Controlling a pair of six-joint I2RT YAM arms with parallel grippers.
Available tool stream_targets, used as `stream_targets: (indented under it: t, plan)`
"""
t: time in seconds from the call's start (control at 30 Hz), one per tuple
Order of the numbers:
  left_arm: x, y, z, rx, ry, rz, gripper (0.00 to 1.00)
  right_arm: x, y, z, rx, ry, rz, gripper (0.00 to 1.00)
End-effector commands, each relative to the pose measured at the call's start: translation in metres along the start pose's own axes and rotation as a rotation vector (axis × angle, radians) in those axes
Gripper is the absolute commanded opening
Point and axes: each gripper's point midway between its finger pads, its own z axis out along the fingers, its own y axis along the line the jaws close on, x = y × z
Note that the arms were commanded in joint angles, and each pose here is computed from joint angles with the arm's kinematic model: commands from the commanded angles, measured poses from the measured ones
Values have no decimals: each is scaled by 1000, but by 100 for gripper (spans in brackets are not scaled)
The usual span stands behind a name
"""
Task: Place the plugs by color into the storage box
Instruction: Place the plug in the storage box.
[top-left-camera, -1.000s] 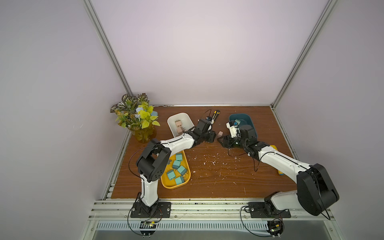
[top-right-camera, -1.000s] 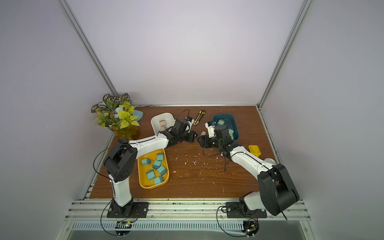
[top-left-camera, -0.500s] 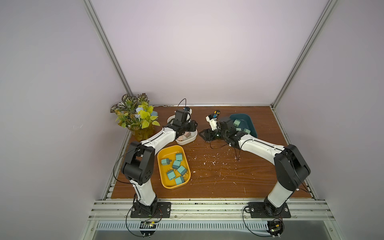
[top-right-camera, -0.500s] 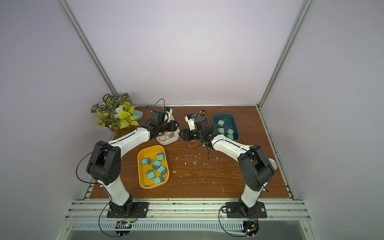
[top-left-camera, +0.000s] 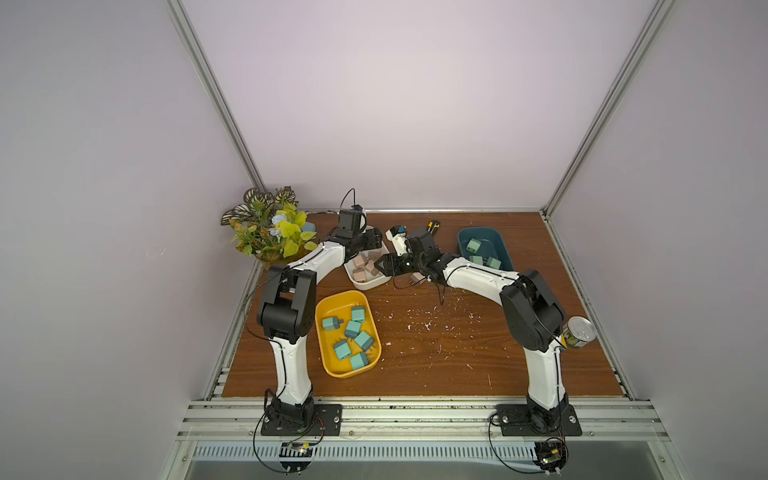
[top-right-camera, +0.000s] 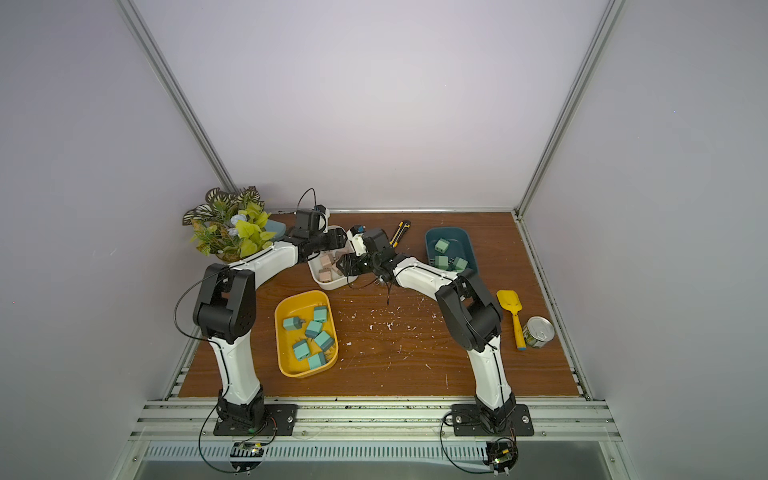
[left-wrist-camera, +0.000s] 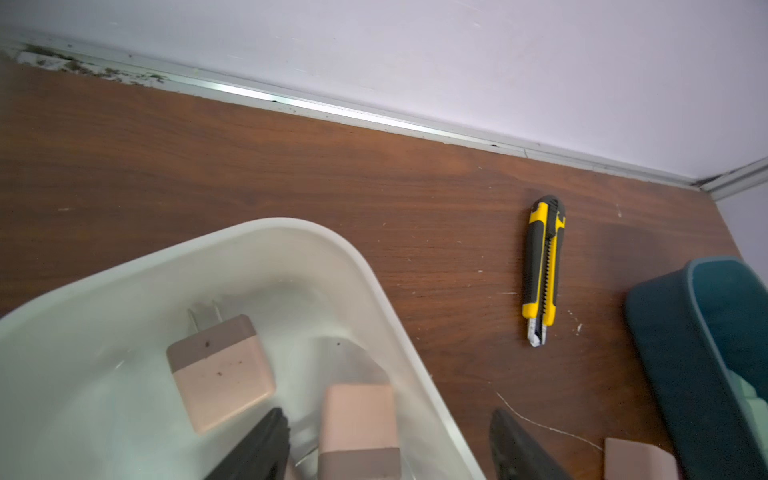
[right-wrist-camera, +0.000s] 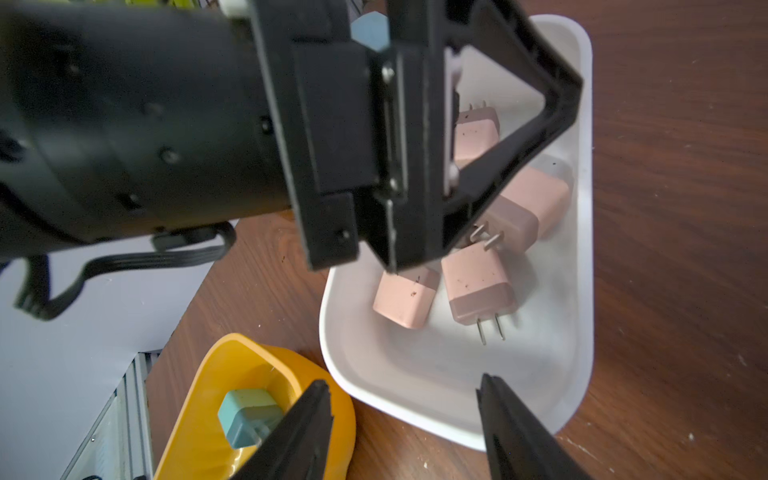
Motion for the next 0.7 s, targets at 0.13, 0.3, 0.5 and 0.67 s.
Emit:
stream_targets:
  t: [0.13,0.3,0.5,0.67]
  plan:
    - [-10,-5,-12,24,-13,22,72,-15,12,-9,-3,-40,1,62]
    - [-20,-14,-26,47,-46,25,70,-17,15,-12,6,-44,-3,62]
    - [-24,-24,-52,84,-90,16,69,-23,22,-22,22,-67,-16,62]
    - [-16,-26,-66,111,-130,3,67,-24,23,-29,38,-89,-15,62]
